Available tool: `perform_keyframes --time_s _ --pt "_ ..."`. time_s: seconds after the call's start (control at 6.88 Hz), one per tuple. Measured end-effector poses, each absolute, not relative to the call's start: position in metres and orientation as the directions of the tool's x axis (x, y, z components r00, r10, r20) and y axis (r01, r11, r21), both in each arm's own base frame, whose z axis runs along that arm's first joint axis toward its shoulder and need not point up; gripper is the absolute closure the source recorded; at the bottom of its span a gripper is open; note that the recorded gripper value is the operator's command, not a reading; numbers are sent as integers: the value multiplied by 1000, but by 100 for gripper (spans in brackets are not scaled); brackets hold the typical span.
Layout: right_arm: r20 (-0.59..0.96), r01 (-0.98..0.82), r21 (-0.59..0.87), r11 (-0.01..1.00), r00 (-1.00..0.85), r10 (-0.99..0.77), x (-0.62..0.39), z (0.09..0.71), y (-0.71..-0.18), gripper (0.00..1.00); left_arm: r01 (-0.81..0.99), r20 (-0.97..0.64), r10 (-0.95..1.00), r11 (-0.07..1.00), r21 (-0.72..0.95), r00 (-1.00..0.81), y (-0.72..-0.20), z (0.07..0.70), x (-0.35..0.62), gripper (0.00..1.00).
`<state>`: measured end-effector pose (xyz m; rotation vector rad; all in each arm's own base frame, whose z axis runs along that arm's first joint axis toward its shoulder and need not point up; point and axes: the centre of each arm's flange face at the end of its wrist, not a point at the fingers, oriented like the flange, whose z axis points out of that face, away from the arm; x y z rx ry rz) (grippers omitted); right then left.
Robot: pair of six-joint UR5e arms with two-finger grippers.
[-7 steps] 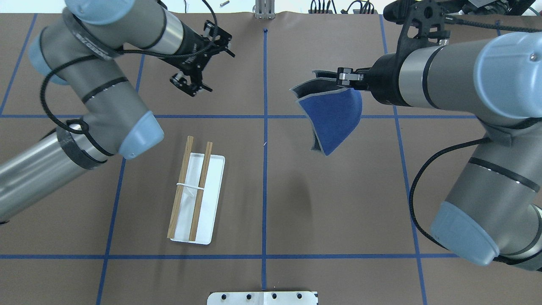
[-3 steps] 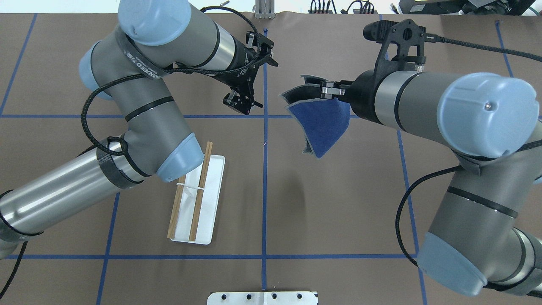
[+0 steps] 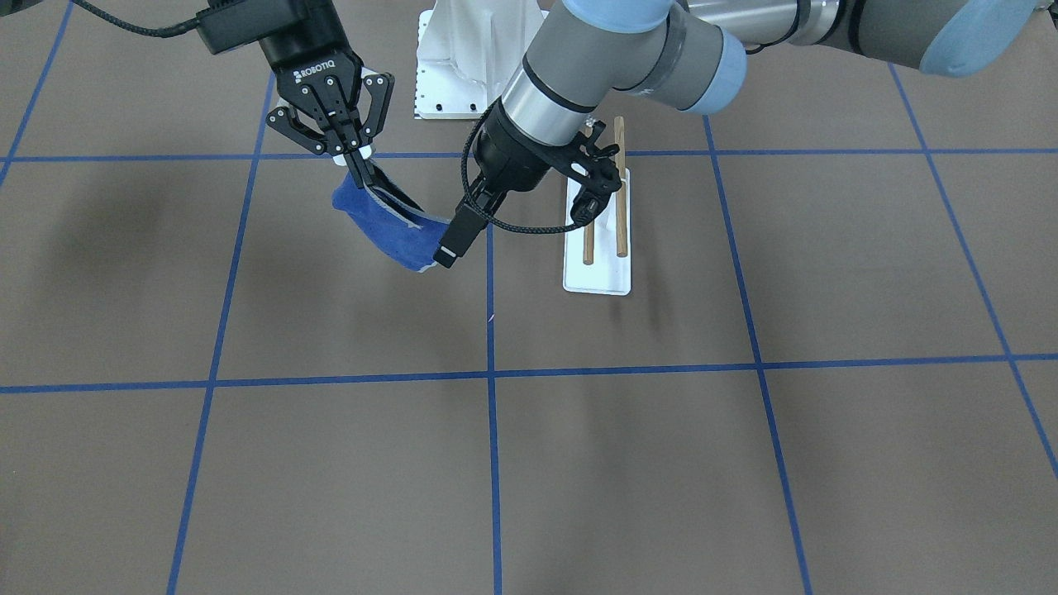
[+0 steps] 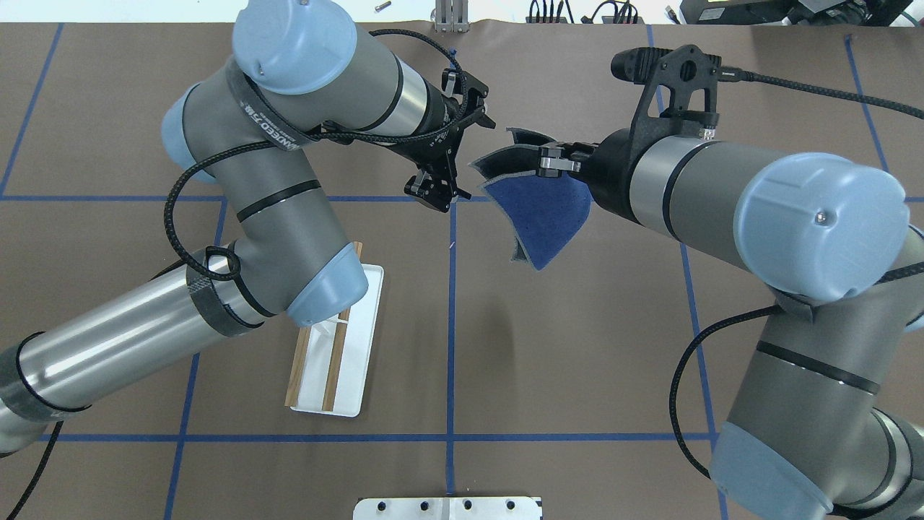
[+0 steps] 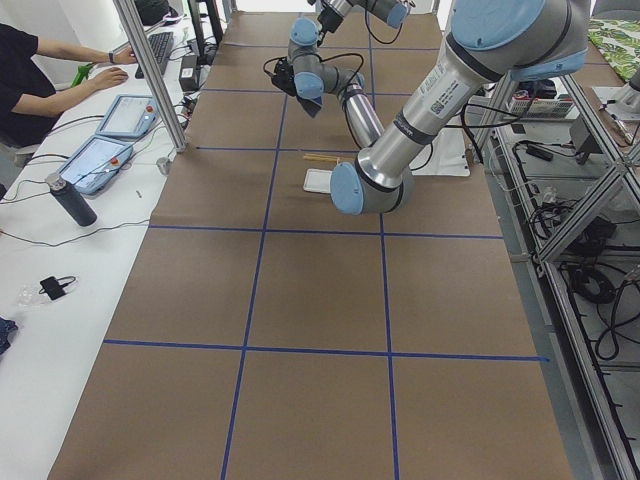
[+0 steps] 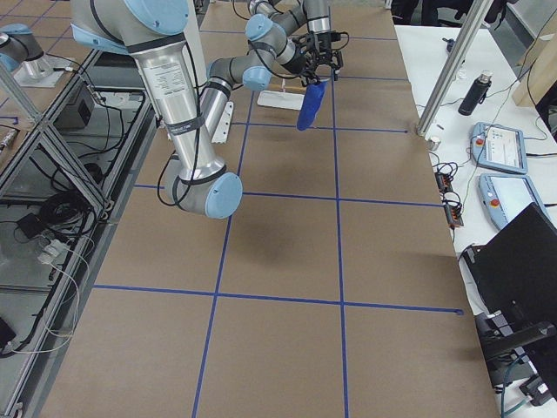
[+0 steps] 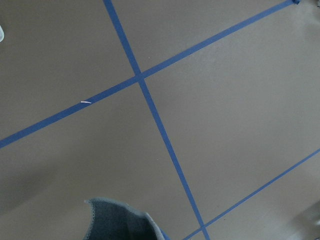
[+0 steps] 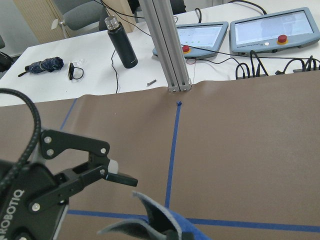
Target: Hang towel on rack
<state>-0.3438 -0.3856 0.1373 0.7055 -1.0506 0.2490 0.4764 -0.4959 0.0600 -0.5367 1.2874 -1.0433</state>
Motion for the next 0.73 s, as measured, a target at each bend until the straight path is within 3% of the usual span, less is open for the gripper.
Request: perform_keyframes --time_s 0.15,0.44,0.58,0.73 --pt "858 -510 415 753 495 -137 -344 137 -385 100 317 -510 -858 468 -825 -59 -492 57 478 20" --pt "856 -514 419 748 498 -136 -345 137 -384 100 309 -511 -857 471 -826 -59 -488 54 479 87" --pt "856 -515 419 748 499 -136 -345 138 -384 100 305 -516 -855 476 -825 -61 -486 52 476 100" --pt "855 -514 419 748 500 -136 -345 138 -384 100 298 -523 -850 484 -823 -62 -483 51 473 100"
